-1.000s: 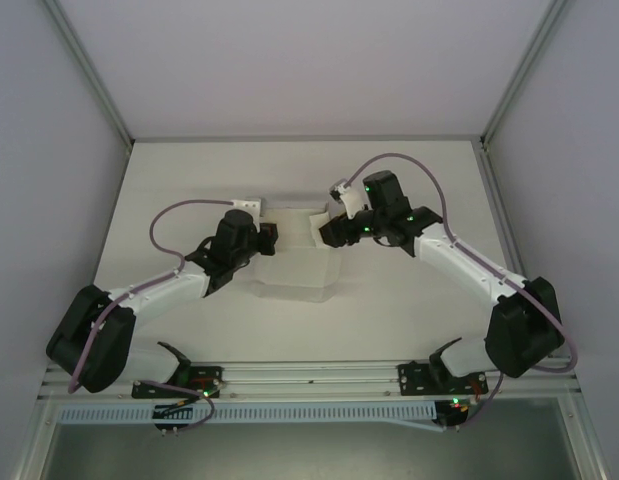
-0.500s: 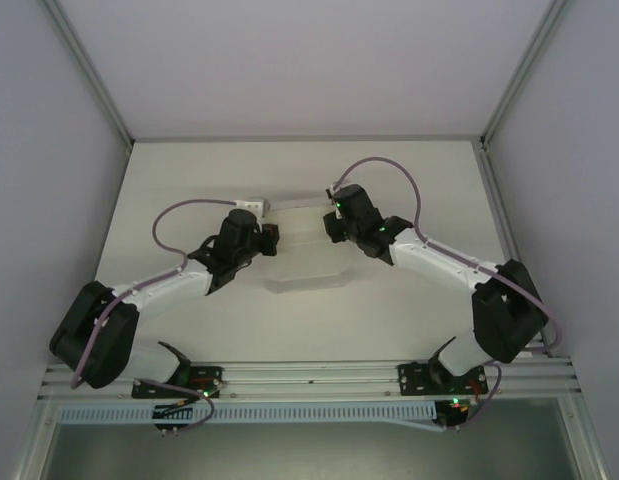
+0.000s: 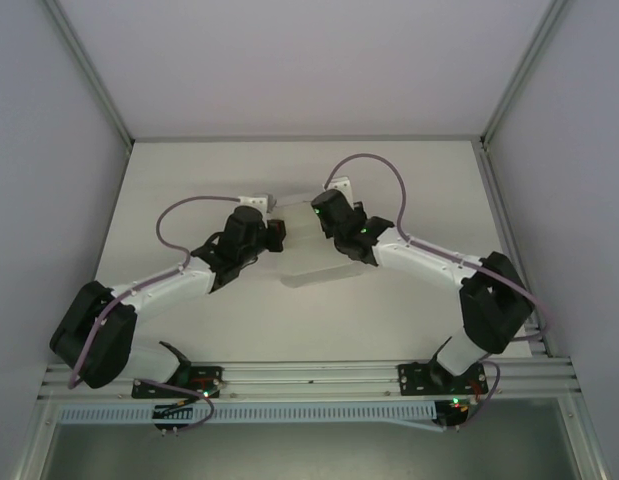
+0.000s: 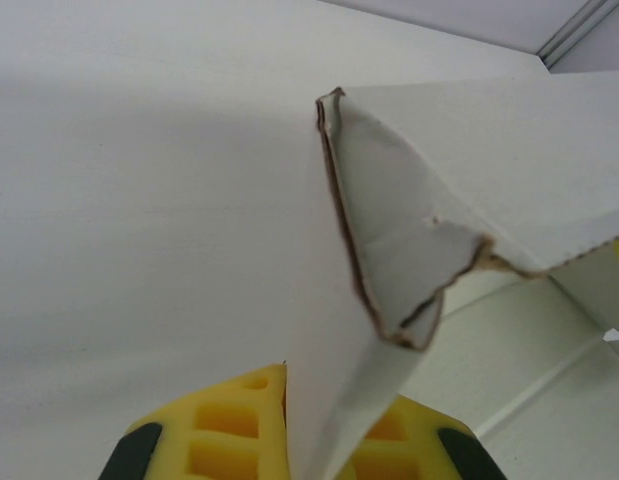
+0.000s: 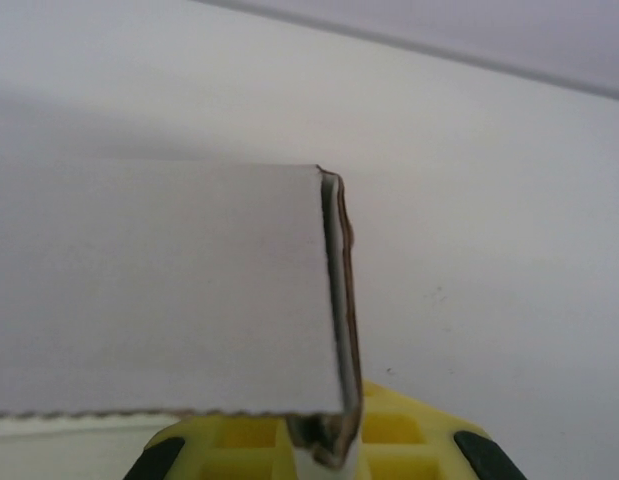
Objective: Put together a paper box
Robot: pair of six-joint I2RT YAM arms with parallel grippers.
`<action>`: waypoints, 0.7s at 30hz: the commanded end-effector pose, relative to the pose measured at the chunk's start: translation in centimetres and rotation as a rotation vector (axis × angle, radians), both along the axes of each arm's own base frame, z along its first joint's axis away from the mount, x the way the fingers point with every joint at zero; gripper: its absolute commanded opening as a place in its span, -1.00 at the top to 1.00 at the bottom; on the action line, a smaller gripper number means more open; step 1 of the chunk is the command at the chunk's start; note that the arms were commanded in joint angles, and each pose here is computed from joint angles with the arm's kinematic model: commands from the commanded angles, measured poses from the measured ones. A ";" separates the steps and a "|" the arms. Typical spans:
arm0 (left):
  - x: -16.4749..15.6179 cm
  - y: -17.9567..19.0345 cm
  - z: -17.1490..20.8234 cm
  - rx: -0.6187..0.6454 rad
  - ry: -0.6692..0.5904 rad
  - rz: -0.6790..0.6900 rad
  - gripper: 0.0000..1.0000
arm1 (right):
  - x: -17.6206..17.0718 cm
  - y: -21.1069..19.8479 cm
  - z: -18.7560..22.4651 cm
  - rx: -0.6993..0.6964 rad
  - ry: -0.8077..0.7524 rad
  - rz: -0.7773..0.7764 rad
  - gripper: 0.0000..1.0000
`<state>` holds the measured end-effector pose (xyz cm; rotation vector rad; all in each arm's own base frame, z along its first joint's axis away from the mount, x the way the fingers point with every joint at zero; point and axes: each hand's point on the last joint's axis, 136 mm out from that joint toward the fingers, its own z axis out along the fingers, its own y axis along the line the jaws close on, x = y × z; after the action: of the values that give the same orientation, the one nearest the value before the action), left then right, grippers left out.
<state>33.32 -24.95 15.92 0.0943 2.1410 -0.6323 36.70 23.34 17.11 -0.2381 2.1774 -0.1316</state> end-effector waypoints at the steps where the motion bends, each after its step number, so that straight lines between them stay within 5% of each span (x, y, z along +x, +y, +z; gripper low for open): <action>1: 1.0 2.8 -0.1 0.042 0.035 0.160 1.00 | 0.5 -9.4 -0.1 -0.453 -0.069 -0.328 0.96; 8: 1.1 3.3 -1.1 0.054 0.067 0.194 1.00 | 1.0 -9.4 -0.5 -0.457 -0.080 -0.344 0.99; 14: 1.2 2.1 -0.4 0.026 0.059 0.147 1.00 | 1.3 -5.9 -1.8 -0.258 -0.051 -0.164 0.99; 21: 1.2 1.5 0.3 -0.001 0.055 0.117 1.00 | -0.1 -1.4 -0.6 -0.023 -0.045 0.107 0.49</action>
<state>33.54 -24.60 14.54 0.0123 2.2154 -0.5973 36.54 23.83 16.40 -0.3207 2.1145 -0.0807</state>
